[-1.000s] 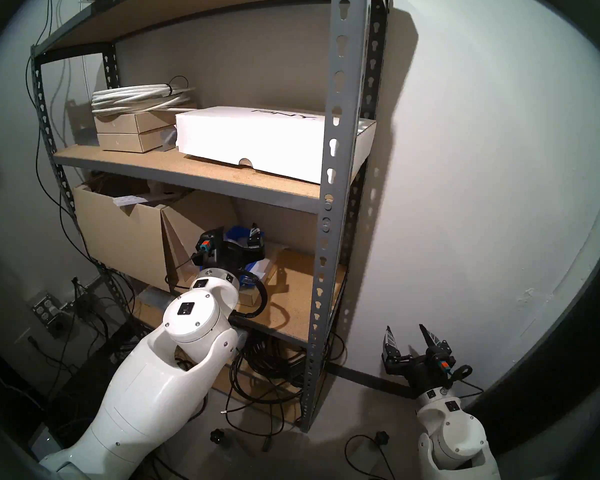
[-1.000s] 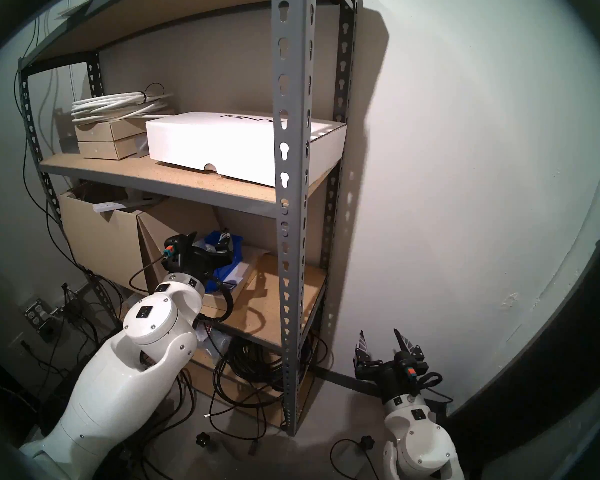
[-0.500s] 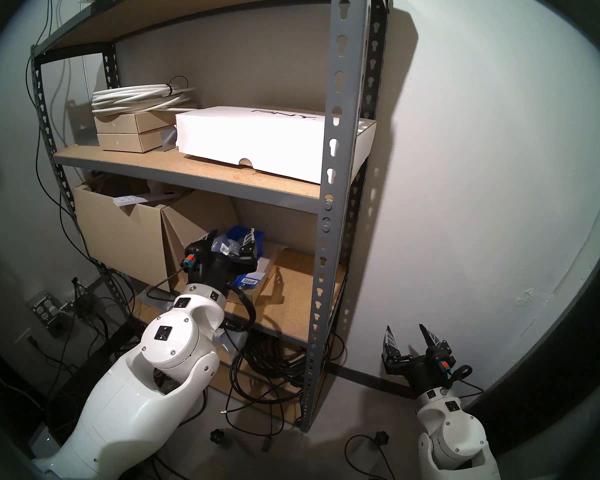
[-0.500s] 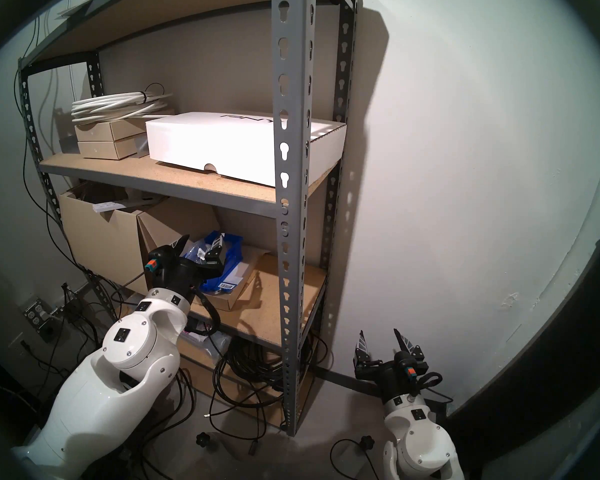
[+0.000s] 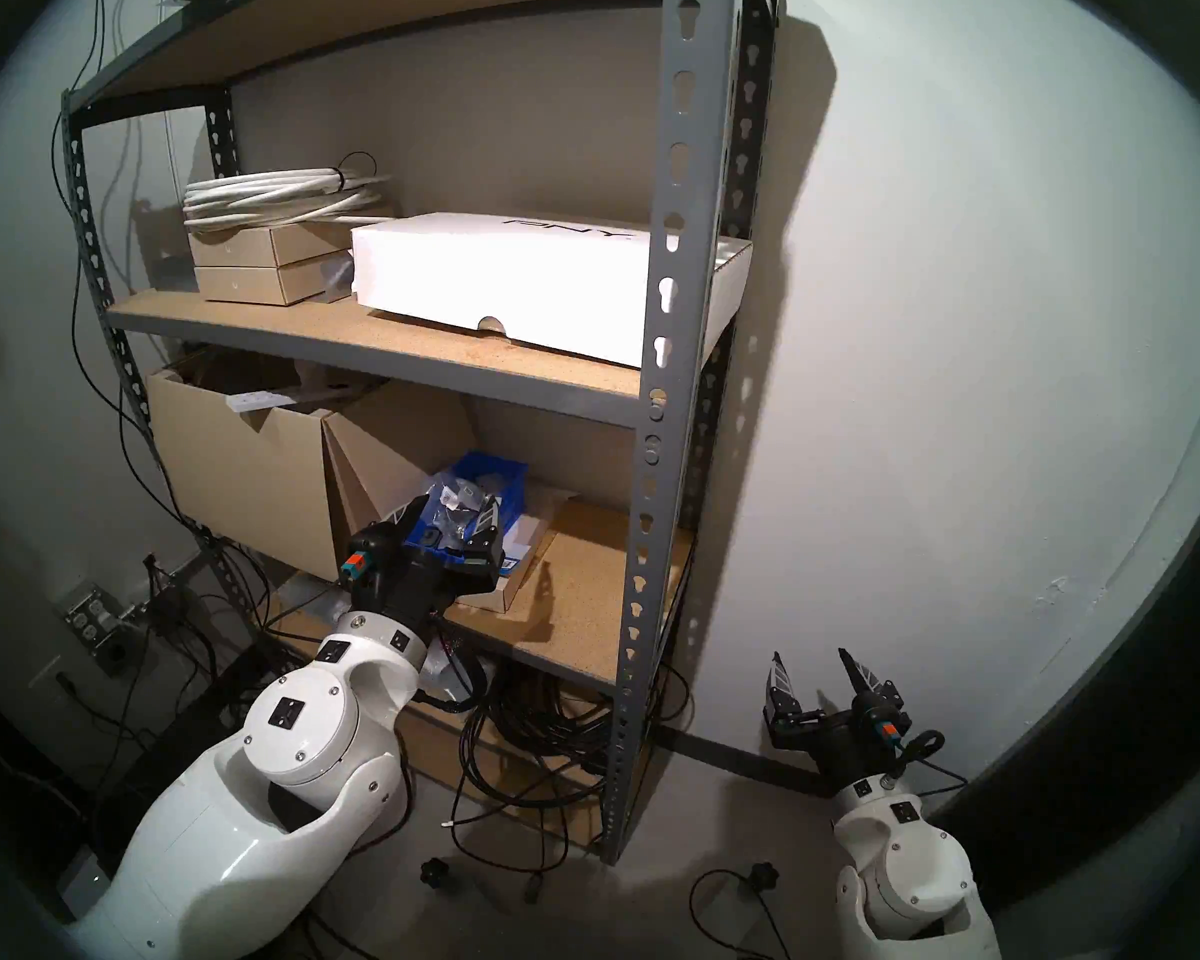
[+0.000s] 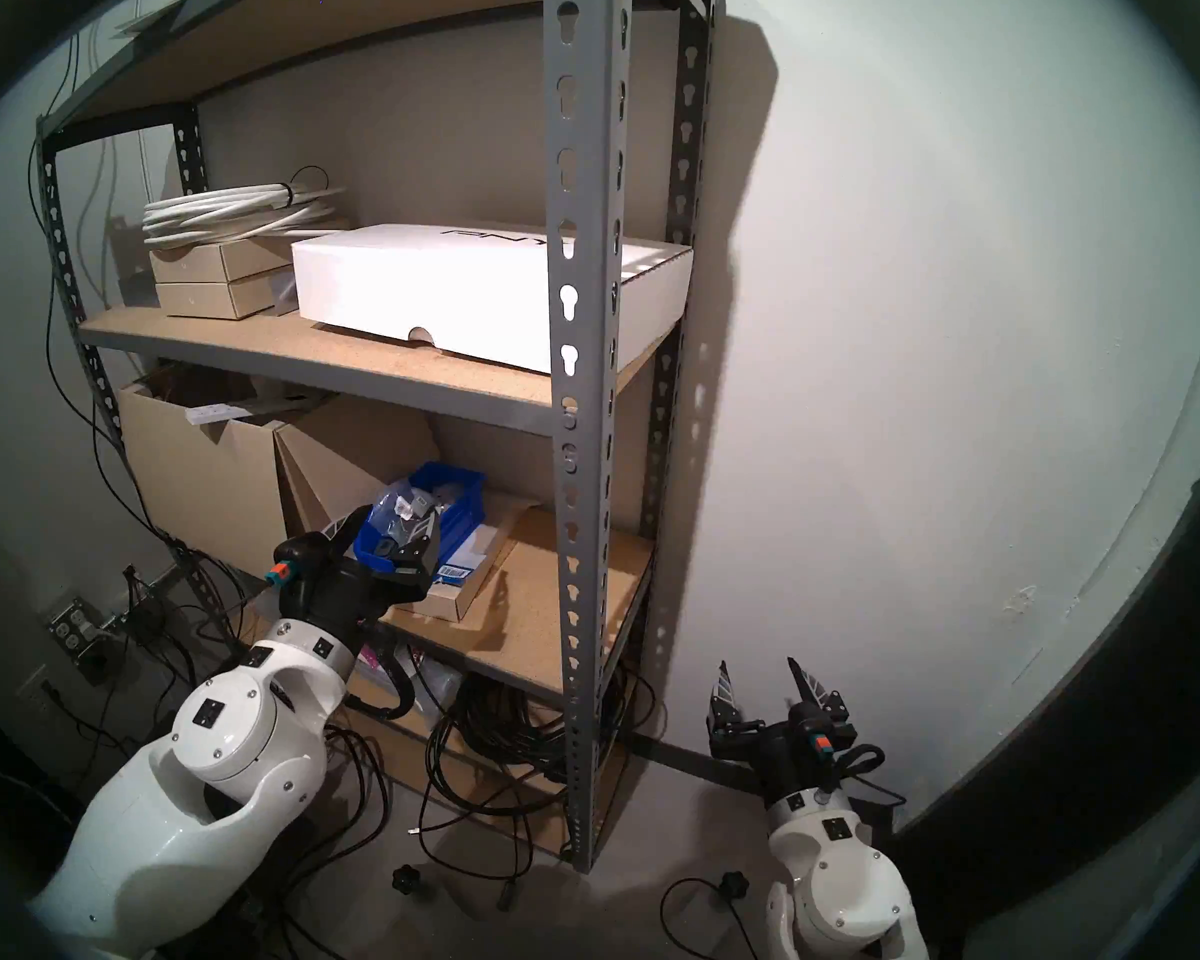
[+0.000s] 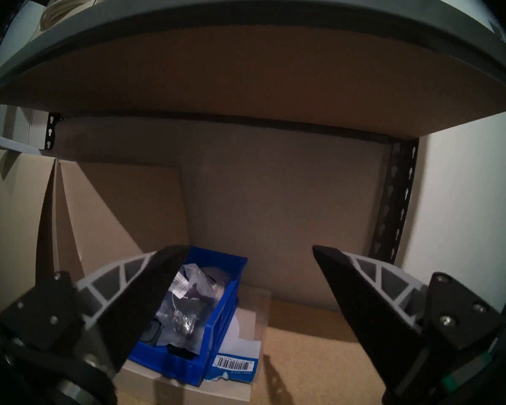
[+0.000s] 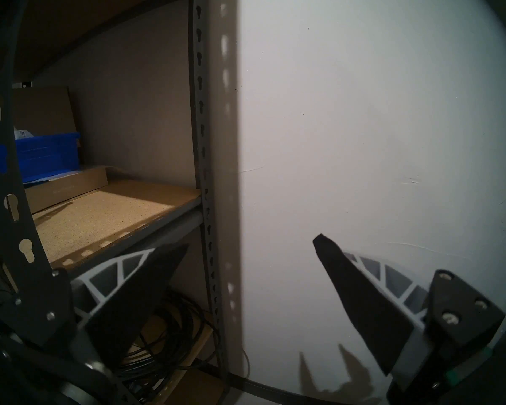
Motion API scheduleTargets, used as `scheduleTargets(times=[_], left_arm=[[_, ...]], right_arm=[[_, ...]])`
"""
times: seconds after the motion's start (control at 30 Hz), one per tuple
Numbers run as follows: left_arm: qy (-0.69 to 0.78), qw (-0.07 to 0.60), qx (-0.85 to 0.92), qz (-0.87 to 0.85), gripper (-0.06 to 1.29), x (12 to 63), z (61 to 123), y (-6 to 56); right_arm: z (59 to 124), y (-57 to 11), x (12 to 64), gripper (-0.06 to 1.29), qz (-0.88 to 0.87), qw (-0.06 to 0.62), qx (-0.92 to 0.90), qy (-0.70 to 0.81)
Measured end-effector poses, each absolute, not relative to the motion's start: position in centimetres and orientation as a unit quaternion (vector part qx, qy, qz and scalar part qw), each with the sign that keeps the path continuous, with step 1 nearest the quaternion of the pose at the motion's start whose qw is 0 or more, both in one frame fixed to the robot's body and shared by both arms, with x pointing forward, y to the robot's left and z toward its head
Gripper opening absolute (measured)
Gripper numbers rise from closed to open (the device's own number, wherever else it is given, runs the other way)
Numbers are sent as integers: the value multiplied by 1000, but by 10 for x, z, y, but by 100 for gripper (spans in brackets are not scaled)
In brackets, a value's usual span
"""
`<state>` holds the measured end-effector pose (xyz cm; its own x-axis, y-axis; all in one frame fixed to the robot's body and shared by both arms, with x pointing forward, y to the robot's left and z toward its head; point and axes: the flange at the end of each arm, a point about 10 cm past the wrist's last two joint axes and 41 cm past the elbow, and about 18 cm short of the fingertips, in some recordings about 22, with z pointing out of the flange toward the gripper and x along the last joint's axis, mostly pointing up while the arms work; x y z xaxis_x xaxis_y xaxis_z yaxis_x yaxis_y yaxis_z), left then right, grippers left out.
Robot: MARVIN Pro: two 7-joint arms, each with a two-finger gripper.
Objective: Organize the rack shelf by putting things into a case
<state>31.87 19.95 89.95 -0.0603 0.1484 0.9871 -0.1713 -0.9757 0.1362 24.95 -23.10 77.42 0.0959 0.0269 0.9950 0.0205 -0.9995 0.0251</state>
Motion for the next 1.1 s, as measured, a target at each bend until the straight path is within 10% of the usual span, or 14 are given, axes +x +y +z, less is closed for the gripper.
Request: scheduleTargets(times=[1.1], left_arm=[[-15,110,688,717,118,306,888,206]], right_arm=[[774,-231,250,124,672,2,740,16]])
